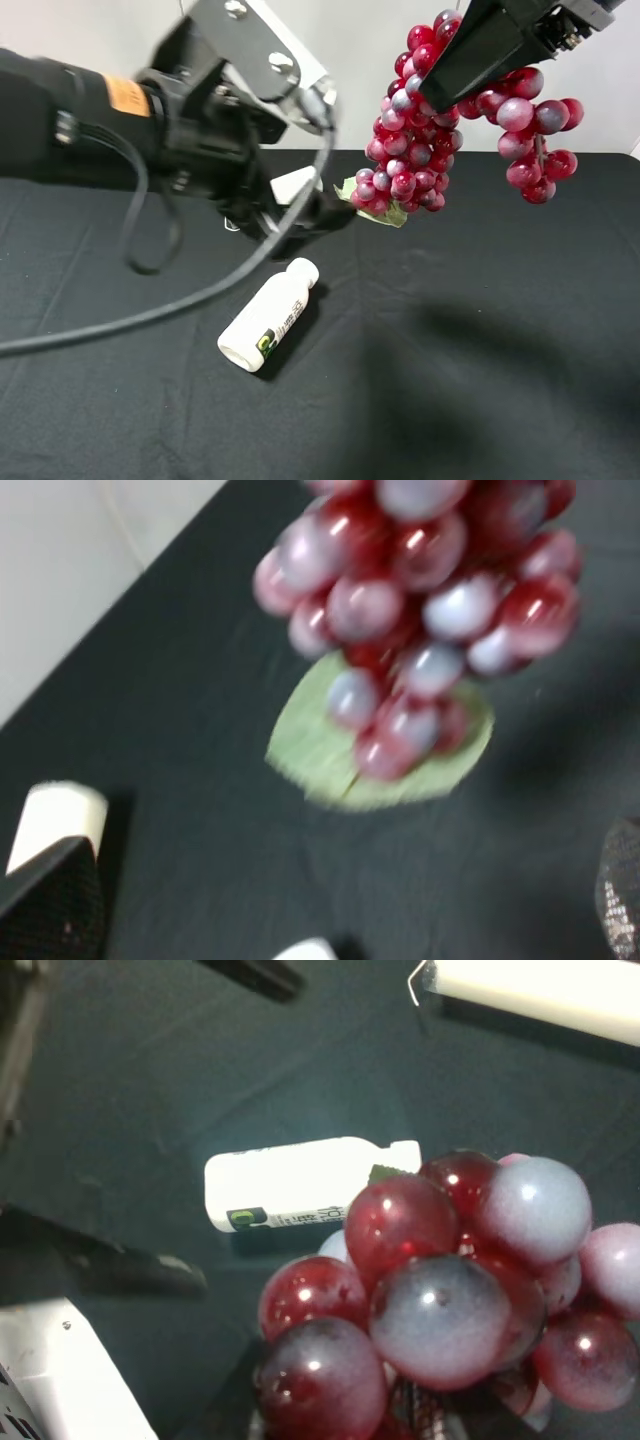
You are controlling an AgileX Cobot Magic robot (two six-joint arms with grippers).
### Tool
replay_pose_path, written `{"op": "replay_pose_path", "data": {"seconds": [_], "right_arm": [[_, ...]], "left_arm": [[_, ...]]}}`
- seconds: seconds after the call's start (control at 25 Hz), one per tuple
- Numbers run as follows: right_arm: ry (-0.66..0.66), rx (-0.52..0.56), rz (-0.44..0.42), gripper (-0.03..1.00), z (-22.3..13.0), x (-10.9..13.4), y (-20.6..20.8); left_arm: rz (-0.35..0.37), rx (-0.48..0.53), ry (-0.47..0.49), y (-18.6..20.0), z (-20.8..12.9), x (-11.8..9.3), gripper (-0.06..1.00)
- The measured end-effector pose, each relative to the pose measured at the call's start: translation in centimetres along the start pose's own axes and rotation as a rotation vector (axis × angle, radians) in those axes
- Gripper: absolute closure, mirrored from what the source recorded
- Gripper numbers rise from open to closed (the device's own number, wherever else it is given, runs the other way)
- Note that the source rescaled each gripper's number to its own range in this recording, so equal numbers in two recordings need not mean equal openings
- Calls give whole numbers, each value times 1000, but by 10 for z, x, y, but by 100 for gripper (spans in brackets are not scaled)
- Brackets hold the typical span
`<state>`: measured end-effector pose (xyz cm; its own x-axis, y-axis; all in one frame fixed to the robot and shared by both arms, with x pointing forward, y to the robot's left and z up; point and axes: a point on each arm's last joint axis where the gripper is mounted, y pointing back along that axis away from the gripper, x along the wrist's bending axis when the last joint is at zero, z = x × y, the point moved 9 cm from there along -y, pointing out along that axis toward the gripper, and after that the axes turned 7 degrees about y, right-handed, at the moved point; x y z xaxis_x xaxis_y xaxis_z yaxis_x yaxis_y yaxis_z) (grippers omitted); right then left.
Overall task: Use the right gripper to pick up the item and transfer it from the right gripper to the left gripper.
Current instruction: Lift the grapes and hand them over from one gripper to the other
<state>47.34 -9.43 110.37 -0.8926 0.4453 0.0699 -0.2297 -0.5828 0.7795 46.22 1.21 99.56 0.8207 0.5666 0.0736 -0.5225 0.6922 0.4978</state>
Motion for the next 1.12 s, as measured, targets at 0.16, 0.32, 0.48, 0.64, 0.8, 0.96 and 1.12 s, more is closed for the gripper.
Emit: {"op": "replay_pose_path", "data": {"seconds": [0.16, 0.32, 0.48, 0.64, 0.8, 0.96, 1.12], "right_arm": [[0, 0, 0, 95, 0, 0, 0], [0, 0, 0, 95, 0, 0, 0], [-5, -9, 10, 95, 2, 2, 0], [-13, -22, 27, 97, 4, 5, 0], [-31, -46, 59, 97, 9, 10, 1], [-53, -78, 100, 97, 15, 18, 2], [-65, -98, 127, 97, 18, 22, 3]], "left_arm": [[13, -84, 14, -13, 12, -7, -4], [41, -135, 37, -25, 16, -5, -4], [69, -184, 87, -36, 18, 0, -4], [79, -221, 112, -49, 18, -2, -4], [51, -228, 85, -59, 18, -10, -4], [46, -270, 82, -58, 26, -11, -4], [52, -312, 82, -56, 33, -10, -4]]}}
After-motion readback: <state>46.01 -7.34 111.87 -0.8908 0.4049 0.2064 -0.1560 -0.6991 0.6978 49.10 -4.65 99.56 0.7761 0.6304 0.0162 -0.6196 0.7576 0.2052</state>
